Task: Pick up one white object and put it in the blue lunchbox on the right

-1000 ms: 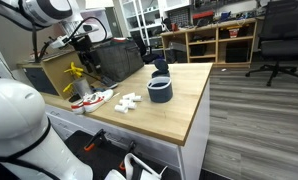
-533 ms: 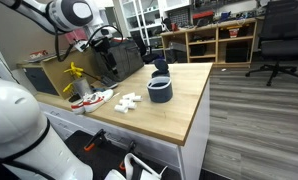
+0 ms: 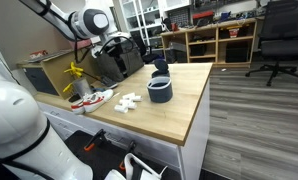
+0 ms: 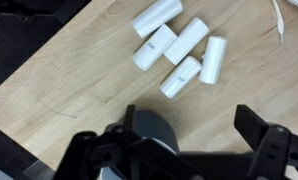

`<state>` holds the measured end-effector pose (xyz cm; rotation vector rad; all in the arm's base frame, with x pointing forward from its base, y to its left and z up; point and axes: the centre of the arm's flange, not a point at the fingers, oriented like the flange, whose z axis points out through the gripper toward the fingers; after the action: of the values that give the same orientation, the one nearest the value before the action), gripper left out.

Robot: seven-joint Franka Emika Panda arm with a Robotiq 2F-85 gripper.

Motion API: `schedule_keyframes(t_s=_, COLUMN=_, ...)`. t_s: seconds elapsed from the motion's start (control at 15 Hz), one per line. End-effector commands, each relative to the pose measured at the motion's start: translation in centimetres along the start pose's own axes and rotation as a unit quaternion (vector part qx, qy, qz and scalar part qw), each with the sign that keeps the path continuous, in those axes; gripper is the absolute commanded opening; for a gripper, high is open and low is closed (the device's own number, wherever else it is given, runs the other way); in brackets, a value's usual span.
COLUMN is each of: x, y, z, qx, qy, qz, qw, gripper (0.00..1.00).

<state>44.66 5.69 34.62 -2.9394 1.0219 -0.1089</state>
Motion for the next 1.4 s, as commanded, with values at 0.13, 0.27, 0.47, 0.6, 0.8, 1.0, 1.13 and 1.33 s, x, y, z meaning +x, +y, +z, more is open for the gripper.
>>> schedule_keyframes(t_s=0.13, x=0.0, y=0.0, z=0.1, qx=-0.001, qy=-0.002, qz=0.0, qw=1.0, gripper=1.0)
schedule_keyframes(t_s=0.27, x=0.0, y=0.0, z=0.1, qx=0.0, qy=-0.002, qz=0.0, qw=1.0, gripper=1.0)
schedule_keyframes(t_s=0.47, x=0.7, y=0.4, z=1.6, qx=0.004, qy=-0.027, qz=0.012, qw=0.9996, gripper=1.0)
schedule_keyframes(t_s=0.6, x=1.0, y=0.3, z=3.1, qx=0.008, qy=-0.042, qz=0.028, qw=0.9987, gripper=1.0)
schedule_keyframes(t_s=0.8, x=0.8, y=-0.4, z=5.6, qx=0.001, qy=-0.067, qz=0.048, qw=0.9966, gripper=1.0)
schedule_keyframes(t_s=1.0, x=0.7, y=-1.4, z=8.1, qx=-0.006, qy=-0.08, qz=0.06, qw=0.995, gripper=1.0)
schedule_keyframes(t_s=1.13, x=0.6, y=-2.5, z=9.0, qx=-0.006, qy=-0.073, qz=0.062, qw=0.9953, gripper=1.0)
schedule_keyframes(t_s=1.33, x=0.7, y=-4.4, z=10.5, qx=-0.002, qy=-0.051, qz=0.074, qw=0.9959, gripper=1.0)
